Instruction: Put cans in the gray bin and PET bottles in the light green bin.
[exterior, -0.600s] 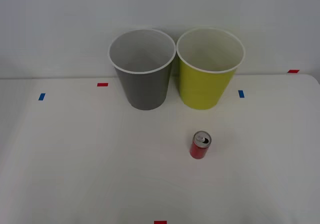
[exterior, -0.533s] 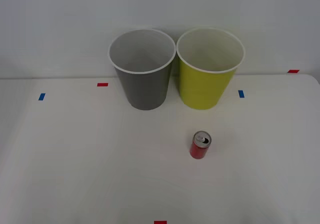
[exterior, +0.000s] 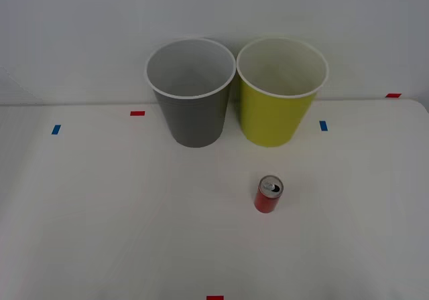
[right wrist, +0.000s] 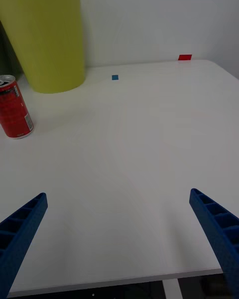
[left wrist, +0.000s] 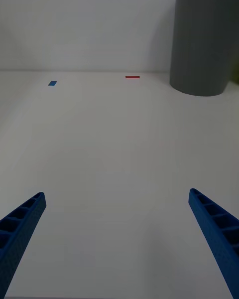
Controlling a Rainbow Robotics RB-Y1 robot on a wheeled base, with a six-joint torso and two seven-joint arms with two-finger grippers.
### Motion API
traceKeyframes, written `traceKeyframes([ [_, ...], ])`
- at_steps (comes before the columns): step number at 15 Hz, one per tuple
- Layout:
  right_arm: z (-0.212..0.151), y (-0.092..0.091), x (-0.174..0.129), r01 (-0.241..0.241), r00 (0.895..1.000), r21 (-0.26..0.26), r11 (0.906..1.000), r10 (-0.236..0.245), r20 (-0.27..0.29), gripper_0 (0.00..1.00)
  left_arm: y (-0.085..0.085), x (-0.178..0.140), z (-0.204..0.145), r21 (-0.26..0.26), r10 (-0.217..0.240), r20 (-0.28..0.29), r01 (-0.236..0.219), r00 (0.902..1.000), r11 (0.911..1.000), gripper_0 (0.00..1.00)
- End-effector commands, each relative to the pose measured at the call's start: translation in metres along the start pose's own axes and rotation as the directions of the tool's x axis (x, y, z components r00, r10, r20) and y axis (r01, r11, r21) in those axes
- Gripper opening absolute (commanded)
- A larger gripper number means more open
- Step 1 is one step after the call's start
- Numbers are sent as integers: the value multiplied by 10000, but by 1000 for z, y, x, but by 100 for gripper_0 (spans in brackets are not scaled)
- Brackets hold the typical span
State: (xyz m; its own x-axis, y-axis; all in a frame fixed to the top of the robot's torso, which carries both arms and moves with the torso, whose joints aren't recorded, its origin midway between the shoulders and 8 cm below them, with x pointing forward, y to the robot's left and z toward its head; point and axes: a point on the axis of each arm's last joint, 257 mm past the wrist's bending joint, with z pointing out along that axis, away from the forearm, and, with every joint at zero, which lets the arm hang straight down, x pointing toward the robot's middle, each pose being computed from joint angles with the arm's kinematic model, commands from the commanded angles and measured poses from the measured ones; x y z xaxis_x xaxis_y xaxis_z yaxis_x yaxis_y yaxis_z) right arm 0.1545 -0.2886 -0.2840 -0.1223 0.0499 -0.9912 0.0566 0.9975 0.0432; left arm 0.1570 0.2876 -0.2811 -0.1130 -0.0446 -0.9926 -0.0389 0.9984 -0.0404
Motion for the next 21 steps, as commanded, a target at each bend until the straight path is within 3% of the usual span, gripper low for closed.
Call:
traceKeyframes([
  [1,0,0,0,0,10000,0,10000,0,0,100,0,0,0,0,0,0,0,10000,10000,100],
  [21,0,0,0,0,10000,0,10000,0,0,100,0,0,0,0,0,0,0,10000,10000,100],
])
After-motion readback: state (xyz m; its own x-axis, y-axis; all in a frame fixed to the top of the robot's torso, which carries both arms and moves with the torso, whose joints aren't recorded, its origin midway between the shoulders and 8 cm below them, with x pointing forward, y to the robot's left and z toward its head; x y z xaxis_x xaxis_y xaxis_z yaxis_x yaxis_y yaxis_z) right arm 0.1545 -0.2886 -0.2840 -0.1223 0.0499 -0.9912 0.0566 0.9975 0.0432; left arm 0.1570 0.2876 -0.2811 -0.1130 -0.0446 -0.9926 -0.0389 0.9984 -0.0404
